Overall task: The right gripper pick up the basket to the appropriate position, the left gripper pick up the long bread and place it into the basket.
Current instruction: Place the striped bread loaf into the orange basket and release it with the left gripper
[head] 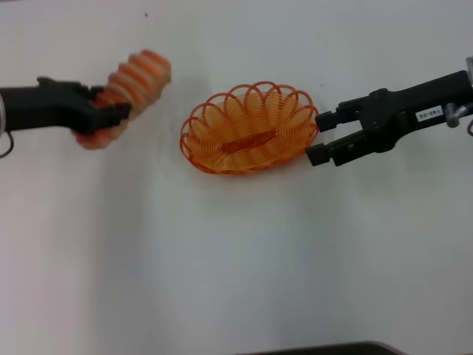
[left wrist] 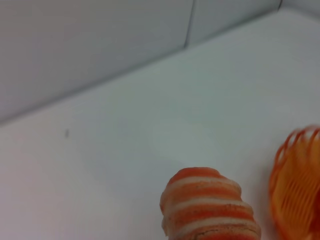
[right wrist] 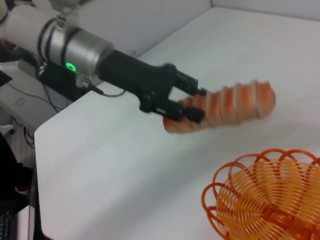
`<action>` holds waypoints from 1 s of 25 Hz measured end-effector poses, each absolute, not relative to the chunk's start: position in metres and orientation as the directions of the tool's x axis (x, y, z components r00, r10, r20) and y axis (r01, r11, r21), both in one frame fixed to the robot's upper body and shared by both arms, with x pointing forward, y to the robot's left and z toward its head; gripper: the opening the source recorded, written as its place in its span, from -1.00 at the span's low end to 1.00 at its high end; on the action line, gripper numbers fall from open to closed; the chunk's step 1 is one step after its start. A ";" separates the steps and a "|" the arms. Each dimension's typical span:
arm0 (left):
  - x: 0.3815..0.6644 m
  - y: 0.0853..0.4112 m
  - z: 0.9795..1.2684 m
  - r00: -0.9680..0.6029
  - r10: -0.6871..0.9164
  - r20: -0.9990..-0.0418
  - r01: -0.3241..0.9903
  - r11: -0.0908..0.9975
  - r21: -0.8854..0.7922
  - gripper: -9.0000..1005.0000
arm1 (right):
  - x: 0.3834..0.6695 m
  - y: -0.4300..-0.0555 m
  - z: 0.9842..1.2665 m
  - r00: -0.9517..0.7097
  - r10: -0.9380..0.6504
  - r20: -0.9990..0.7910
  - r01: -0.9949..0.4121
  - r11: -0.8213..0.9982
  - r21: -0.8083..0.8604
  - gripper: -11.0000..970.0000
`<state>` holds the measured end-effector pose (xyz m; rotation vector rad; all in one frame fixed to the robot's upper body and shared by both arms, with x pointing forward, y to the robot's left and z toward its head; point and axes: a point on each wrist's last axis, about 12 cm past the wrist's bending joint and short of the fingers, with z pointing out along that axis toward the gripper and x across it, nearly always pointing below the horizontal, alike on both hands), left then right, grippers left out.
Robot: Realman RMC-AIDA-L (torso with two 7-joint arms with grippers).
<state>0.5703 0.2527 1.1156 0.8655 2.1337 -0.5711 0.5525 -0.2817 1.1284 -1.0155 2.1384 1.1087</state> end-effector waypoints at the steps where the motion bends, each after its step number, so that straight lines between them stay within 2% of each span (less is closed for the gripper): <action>1: 0.571 0.251 1.124 -0.463 0.383 -0.799 0.752 0.647 -0.126 0.00 | 0.551 -0.284 1.129 -0.585 -0.377 -0.718 -0.805 0.378 0.457 0.94; 5: 0.579 0.225 1.149 -0.370 0.368 -0.853 0.851 0.503 -0.152 -0.04 | 0.546 -0.287 1.133 -0.584 -0.379 -0.718 -0.808 0.348 0.475 0.94; 10: 0.597 0.174 1.142 -0.337 0.420 -0.843 0.910 0.373 -0.178 -0.11 | 0.545 -0.288 1.134 -0.580 -0.380 -0.720 -0.812 0.342 0.474 0.94; 13: 0.604 0.153 1.131 -0.339 0.458 -0.822 0.919 0.350 -0.184 -0.16 | 0.544 -0.288 1.133 -0.584 -0.381 -0.717 -0.810 0.339 0.479 0.94; 18: 0.599 0.138 1.120 -0.335 0.533 -0.777 0.932 0.311 -0.189 -0.24 | 0.542 -0.290 1.130 -0.595 -0.378 -0.709 -0.802 0.343 0.490 0.94; 25: 0.599 0.143 1.115 -0.376 0.537 -0.755 0.914 0.348 -0.208 -0.35 | 0.540 -0.287 1.129 -0.600 -0.374 -0.708 -0.798 0.339 0.497 0.94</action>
